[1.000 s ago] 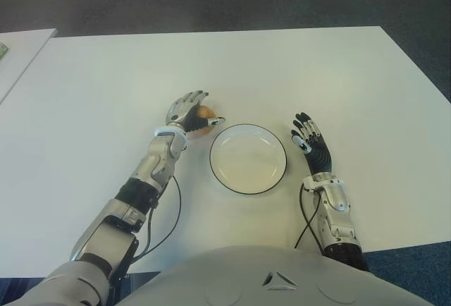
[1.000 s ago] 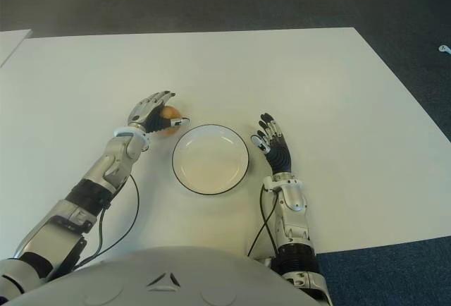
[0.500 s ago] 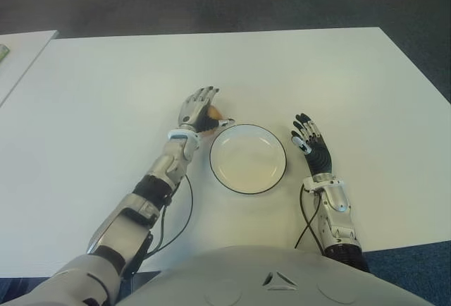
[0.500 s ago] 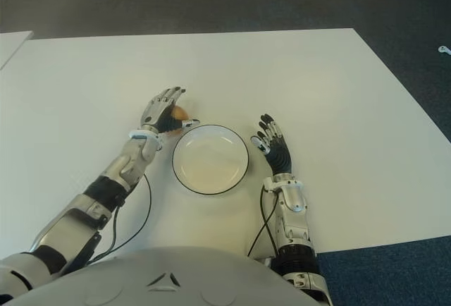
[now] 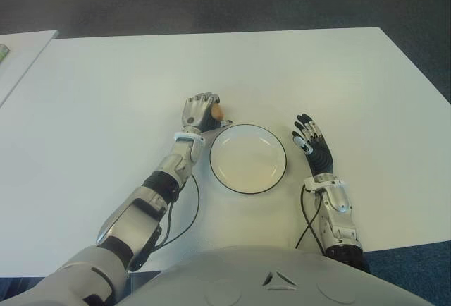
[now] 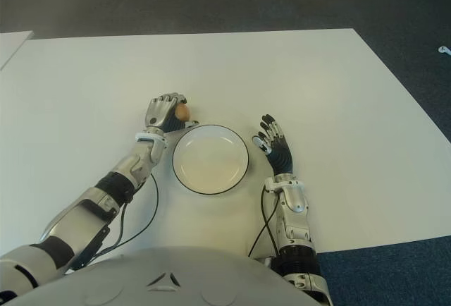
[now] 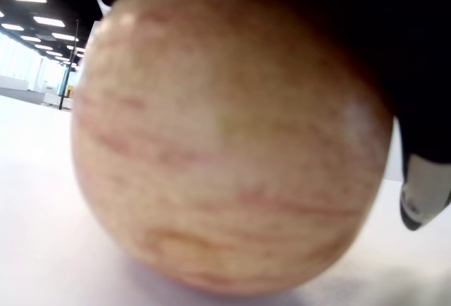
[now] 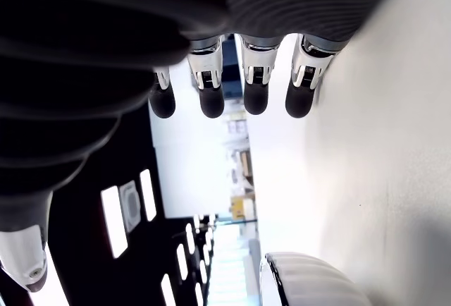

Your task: Put the apples into the plate.

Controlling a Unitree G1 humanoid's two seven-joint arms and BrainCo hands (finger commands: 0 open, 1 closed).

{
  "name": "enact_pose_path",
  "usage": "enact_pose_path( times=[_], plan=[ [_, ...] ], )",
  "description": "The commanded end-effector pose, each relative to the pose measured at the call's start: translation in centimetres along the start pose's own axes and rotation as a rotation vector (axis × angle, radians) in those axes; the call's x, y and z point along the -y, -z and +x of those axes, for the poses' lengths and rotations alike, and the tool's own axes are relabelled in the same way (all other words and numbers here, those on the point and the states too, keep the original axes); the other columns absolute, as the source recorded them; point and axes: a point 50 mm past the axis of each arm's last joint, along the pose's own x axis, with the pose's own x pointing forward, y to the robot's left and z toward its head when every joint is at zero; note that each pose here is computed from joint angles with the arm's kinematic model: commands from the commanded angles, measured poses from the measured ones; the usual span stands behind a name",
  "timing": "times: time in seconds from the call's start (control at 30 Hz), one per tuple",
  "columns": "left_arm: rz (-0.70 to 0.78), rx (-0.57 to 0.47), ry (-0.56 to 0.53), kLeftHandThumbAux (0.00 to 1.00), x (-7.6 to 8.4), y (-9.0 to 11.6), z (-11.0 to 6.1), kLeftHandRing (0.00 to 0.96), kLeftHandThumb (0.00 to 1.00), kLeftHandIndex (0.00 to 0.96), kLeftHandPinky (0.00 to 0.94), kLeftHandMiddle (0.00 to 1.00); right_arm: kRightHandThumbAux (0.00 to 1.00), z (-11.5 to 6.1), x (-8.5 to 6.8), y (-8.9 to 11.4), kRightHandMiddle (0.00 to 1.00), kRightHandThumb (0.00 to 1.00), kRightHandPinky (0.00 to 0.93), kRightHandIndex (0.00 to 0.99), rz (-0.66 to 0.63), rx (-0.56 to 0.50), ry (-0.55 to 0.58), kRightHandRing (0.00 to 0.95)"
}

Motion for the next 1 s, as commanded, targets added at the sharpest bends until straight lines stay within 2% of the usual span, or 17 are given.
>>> enact_pose_path(
  times=[0.03,0.23,0.5,1.0],
  plan=[
    [0.087,-0.105,0.294,0.665,5.13,2.48,-4.48,0.73,0.845,0.399,0.72,0.508,0.54,-1.55,0.79,2.36,0.0,0.101,0.0,0.0,0.025,-0.148,0.051,0.0],
    [0.052,-0.088,0.278,0.667,5.36,2.43,-4.8,0.795,0.852,0.398,0.785,0.525,0.515,-1.43,0.96,2.22,0.0,0.102,0.0,0.0,0.07,-0.135,0.092,0.0],
    [-0.002,-0.078,0.262,0.667,5.38,2.35,-4.97,0.821,0.855,0.399,0.79,0.531,0.49,-1.32,1.04,2.07,0.0,0.129,0.0,0.0,0.11,-0.133,0.126,0.0],
    [-0.009,-0.071,0.275,0.666,5.24,2.57,-4.66,0.827,0.856,0.401,0.786,0.532,0.515,-1.04,1.25,2.0,0.0,0.135,0.0,0.0,0.122,-0.131,0.134,0.0]
  ],
)
